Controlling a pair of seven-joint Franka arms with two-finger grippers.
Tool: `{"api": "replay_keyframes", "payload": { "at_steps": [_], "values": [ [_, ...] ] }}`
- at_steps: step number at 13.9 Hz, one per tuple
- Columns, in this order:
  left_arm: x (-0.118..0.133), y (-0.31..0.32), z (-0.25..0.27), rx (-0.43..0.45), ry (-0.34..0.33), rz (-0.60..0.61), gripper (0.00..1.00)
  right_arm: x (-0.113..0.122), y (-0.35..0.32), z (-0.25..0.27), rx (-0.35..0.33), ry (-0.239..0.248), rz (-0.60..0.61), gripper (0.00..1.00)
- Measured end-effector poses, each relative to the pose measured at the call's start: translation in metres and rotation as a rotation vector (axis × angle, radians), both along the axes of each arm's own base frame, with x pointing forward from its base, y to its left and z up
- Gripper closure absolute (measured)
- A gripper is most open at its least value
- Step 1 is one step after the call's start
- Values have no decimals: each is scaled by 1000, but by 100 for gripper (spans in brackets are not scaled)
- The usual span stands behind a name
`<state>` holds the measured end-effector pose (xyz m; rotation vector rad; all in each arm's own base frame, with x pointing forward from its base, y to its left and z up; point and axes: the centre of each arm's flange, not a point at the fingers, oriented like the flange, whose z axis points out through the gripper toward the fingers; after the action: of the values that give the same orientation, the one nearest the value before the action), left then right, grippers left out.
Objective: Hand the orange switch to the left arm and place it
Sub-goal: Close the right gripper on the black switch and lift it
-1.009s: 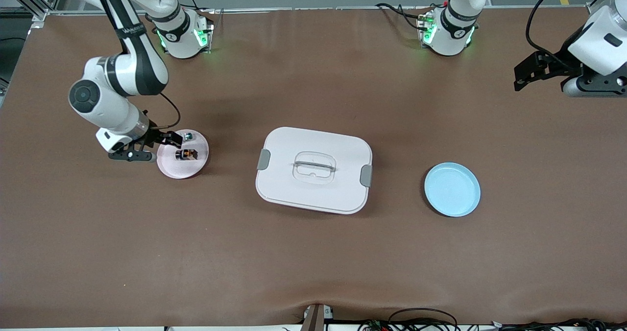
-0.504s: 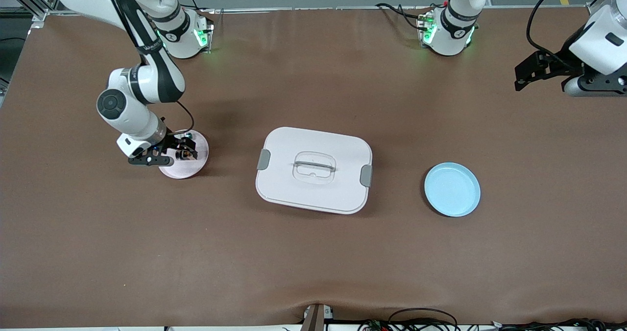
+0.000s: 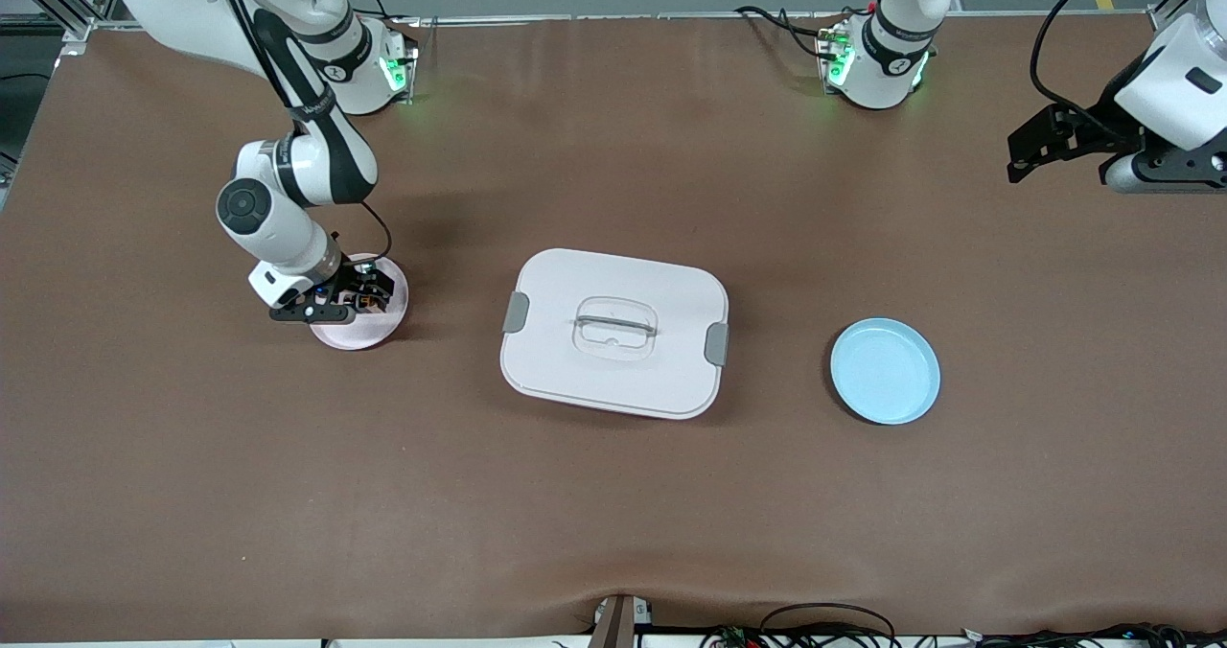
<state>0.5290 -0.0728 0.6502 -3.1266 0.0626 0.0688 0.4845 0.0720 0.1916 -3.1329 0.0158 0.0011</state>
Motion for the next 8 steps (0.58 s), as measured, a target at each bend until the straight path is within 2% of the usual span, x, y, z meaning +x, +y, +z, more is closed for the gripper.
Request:
{"api": "replay_keyframes", "payload": {
  "at_steps": [8],
  "values": [
    [2, 0, -1, -1, -1, 0, 0, -1, 0, -10, -3, 4, -1, 0]
  ]
}}
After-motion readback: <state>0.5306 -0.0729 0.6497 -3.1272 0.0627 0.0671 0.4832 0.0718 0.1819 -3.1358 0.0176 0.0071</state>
